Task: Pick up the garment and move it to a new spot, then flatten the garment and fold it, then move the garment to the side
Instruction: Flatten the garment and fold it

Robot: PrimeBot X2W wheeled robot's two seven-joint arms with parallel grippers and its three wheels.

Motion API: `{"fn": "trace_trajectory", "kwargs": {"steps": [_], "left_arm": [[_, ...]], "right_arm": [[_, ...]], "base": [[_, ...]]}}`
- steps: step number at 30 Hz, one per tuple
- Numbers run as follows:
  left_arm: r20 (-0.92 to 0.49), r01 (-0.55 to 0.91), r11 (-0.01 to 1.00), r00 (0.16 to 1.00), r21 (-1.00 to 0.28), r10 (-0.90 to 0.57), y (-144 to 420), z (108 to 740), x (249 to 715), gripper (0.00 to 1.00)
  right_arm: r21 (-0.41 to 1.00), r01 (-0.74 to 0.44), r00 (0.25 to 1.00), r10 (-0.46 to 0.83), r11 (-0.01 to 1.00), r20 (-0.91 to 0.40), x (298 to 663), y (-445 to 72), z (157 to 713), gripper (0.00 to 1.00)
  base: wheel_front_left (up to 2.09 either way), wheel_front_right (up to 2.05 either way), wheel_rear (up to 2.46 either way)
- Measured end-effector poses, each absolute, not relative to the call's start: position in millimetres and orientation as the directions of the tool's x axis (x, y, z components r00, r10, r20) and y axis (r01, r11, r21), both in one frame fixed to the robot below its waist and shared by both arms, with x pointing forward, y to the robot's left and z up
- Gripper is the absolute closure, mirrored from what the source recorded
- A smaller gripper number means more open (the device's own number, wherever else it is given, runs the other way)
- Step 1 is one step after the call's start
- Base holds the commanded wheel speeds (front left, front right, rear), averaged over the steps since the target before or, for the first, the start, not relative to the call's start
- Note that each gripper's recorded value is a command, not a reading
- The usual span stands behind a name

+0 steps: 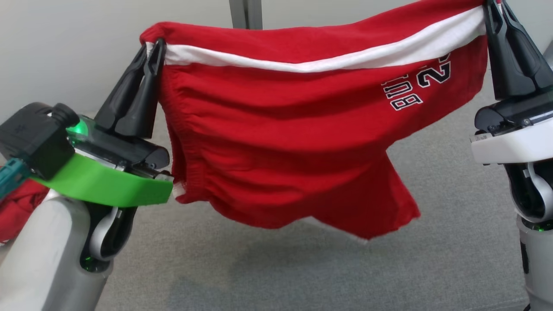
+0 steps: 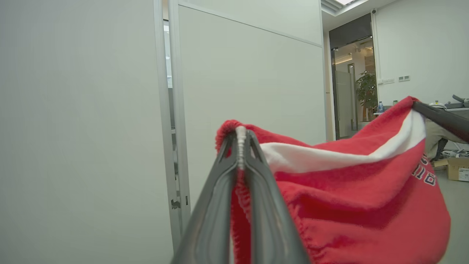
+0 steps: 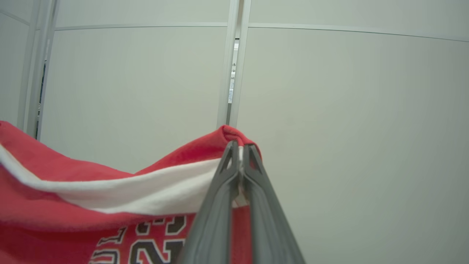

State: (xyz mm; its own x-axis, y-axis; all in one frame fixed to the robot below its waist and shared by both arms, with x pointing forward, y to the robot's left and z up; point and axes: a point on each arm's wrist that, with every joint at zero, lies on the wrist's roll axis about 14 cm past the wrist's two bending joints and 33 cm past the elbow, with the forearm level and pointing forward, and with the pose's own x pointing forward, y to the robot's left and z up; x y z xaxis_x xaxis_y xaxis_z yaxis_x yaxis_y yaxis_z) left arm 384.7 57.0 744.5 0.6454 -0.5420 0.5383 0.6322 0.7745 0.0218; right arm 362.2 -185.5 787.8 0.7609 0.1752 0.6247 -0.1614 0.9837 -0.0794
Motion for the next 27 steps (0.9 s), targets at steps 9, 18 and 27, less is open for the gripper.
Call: {"fn": "trace_trajectory", "kwargs": {"steps": [9, 18, 27], "left_arm": [[0.47, 0.649, 0.761, 0.673, -0.003, -0.572, 47, 729, 426, 1.0], [0.533, 0.632, 0.774, 0.644, 0.034, -0.549, 33, 750, 519, 1.0], [0.523, 0.626, 0.777, 0.683, -0.059, -0.51, 10, 692, 592, 1.0]], "right_arm": [[-0.007, -0.135, 0.855, 0.12, 0.991, 0.505, 413, -195, 739, 1.0], [-0.084, -0.123, 0.807, 0.149, 0.989, 0.572, 514, -181, 767, 1.0], [-0.112, -0.091, 0.825, 0.138, 0.989, 0.548, 589, -176, 721, 1.0]], "base": [[0.0, 0.0, 0.0], [0.0, 0.0, 0.0], [0.0, 0.0, 0.0]]}}
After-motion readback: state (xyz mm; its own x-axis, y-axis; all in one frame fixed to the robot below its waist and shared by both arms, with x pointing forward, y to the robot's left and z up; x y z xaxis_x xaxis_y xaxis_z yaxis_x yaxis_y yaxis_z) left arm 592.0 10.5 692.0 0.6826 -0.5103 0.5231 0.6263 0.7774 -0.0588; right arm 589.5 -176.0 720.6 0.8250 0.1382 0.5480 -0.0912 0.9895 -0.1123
